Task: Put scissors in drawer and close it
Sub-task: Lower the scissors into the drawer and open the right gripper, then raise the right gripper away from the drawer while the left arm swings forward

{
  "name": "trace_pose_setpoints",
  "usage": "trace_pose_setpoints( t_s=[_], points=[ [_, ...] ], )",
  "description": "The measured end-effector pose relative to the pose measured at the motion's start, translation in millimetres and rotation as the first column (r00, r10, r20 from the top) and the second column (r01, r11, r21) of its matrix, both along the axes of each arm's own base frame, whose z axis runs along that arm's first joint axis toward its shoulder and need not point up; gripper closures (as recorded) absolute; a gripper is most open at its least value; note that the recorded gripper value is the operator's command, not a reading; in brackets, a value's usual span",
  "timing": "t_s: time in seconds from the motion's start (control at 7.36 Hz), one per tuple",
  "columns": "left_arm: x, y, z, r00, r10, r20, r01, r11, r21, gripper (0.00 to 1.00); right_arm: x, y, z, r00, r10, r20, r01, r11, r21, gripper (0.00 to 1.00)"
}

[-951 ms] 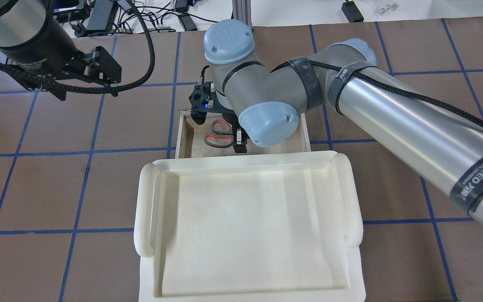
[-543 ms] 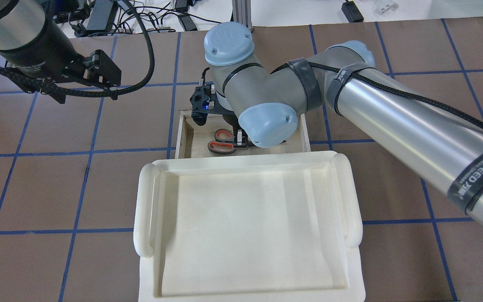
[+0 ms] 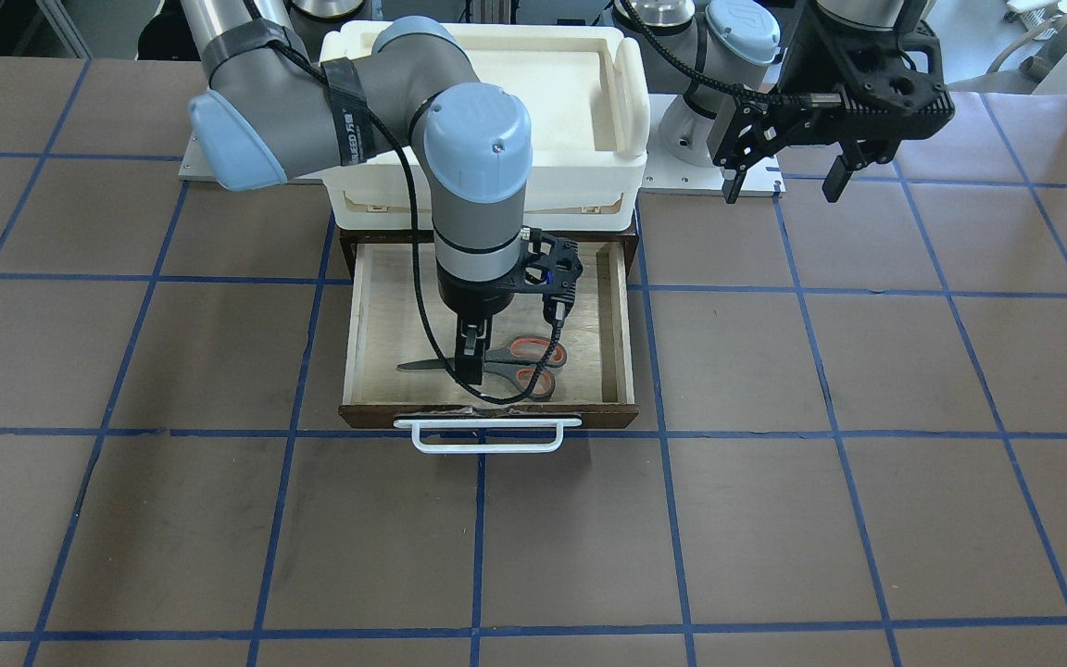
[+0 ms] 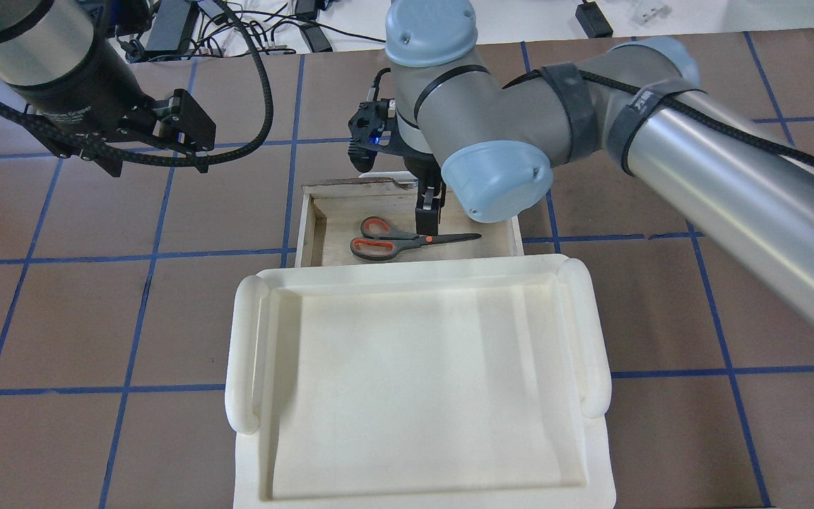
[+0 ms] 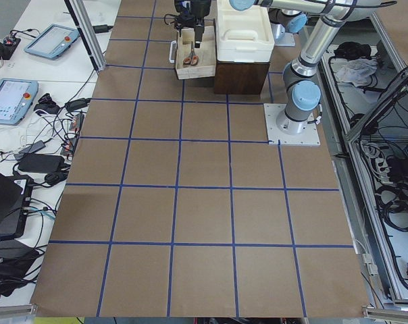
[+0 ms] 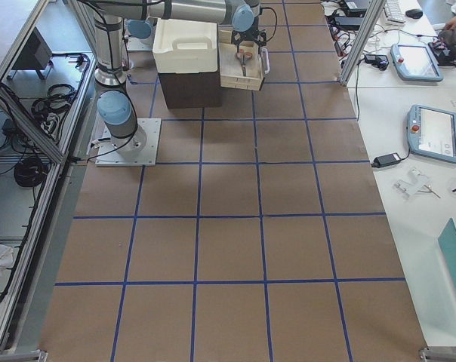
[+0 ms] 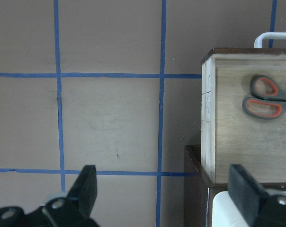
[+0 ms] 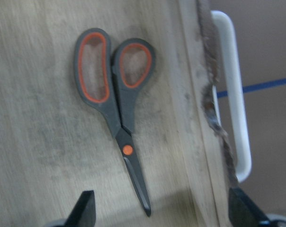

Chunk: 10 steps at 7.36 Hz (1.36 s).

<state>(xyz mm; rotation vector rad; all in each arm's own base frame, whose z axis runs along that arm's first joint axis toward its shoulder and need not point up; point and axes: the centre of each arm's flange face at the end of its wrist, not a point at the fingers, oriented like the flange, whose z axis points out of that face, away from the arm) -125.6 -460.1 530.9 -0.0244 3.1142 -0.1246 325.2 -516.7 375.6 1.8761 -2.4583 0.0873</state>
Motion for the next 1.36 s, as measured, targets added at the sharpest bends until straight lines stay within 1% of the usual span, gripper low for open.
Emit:
trace_pose_setpoints(
  t_s=[0.14,0.27,0.41,0.54,0.68,0.81,0.95,1.09,1.22,1.36],
  points=[
    [-2,-2,-5,1.000,0.001,-0.002,-0.001,1.000,0.009,0.00,-26,-2,24,0.989,-0.143,0.021,0.144,0.989,-0.020,0.00],
    [-3,-6,-10,1.000,0.006,-0.009,-0.006,1.000,0.009,0.00,-50,-5,41,0.953,-0.300,0.043,0.302,0.953,-0.031,0.00],
    [-6,-16,-16,0.999,0.006,-0.033,-0.007,1.000,-0.011,0.00,-79,-10,51,0.890,-0.452,0.053,0.454,0.891,-0.023,0.00],
    [-10,-30,-24,0.997,0.005,-0.072,-0.007,0.999,-0.033,0.00,-113,-12,59,0.804,-0.592,0.054,0.592,0.806,0.010,0.00],
    [-18,-46,-35,0.995,0.011,-0.104,-0.015,0.999,-0.037,0.00,-147,-10,67,0.694,-0.718,0.047,0.715,0.696,0.062,0.00],
    [-34,-63,-48,0.992,0.021,-0.122,-0.026,0.999,-0.036,0.00,-175,-6,73,0.576,-0.817,0.027,0.811,0.575,0.107,0.00],
    [-52,-84,-63,0.991,0.024,-0.131,-0.030,0.999,-0.040,0.00,-192,-4,75,0.496,-0.868,0.010,0.860,0.493,0.129,0.00],
    [-74,-107,-78,0.991,0.011,-0.134,-0.018,0.998,-0.052,0.00,-199,-2,78,0.458,-0.889,0.005,0.881,0.455,0.133,0.00],
    [-97,-126,-93,0.992,0.006,-0.129,-0.013,0.998,-0.055,0.00,-202,2,85,0.440,-0.898,0.012,0.891,0.437,0.125,0.00],
    [-120,-144,-108,0.993,0.022,-0.118,-0.028,0.998,-0.051,0.00,-203,8,93,0.415,-0.910,0.022,0.903,0.414,0.115,0.00]
  ],
)
